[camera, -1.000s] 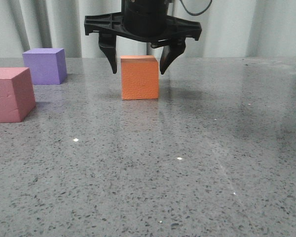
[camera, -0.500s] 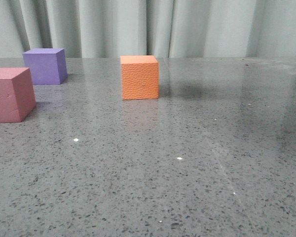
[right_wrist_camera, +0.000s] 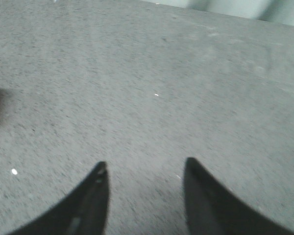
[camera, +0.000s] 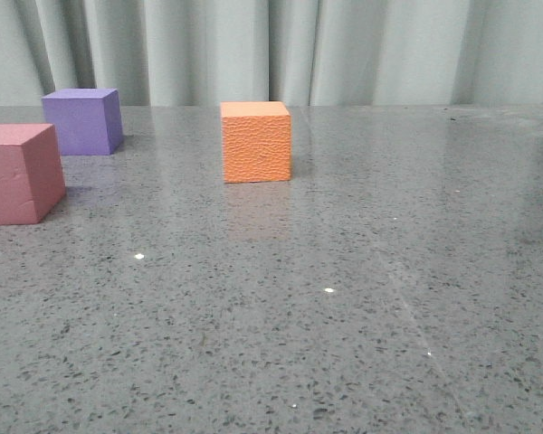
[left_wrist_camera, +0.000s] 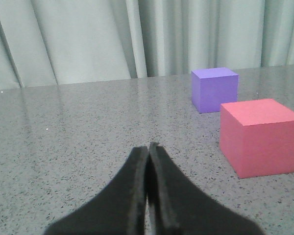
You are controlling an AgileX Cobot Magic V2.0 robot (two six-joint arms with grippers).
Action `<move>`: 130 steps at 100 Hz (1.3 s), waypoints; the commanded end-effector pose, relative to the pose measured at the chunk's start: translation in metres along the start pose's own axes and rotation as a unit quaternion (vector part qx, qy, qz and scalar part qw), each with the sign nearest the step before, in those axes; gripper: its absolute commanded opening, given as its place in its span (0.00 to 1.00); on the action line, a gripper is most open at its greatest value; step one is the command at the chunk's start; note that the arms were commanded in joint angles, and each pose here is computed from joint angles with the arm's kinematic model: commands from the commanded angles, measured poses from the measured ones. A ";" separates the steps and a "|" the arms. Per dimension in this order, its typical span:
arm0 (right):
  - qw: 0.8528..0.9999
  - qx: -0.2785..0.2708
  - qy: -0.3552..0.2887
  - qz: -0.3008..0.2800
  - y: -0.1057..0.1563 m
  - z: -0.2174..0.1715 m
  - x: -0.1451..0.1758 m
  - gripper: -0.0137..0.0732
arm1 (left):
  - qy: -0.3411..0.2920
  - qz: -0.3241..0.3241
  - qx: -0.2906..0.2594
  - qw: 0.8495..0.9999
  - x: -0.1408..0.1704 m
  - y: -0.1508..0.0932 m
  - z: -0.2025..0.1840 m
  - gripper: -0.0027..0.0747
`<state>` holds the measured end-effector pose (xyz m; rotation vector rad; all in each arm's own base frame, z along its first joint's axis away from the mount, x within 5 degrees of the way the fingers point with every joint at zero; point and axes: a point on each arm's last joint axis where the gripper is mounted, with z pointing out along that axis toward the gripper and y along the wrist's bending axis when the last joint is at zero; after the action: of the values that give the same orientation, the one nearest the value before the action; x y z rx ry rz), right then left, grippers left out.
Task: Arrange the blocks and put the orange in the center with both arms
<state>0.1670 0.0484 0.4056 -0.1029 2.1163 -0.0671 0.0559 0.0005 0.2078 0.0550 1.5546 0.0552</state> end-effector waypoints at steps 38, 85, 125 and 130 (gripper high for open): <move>0.995 0.004 -0.096 0.016 -0.043 -0.061 0.063 0.08 | -0.027 -0.005 0.005 1.000 0.010 -0.002 0.000 0.01; 0.996 0.016 -0.083 0.012 -0.045 -0.060 0.066 0.08 | -0.027 -0.005 0.005 1.000 0.010 -0.002 0.000 0.01; 0.978 -0.045 -0.191 0.066 -0.031 -0.034 0.149 0.08 | -0.027 -0.005 0.005 1.000 0.010 -0.002 0.000 0.01; 0.973 -0.048 -0.216 0.064 -0.029 -0.031 0.161 0.08 | -0.027 -0.005 0.005 1.000 0.010 -0.002 0.000 0.01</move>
<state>0.0633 -0.0003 0.2890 -0.0068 1.8866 0.0833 0.0559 0.0005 0.2078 0.0550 1.5546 0.0552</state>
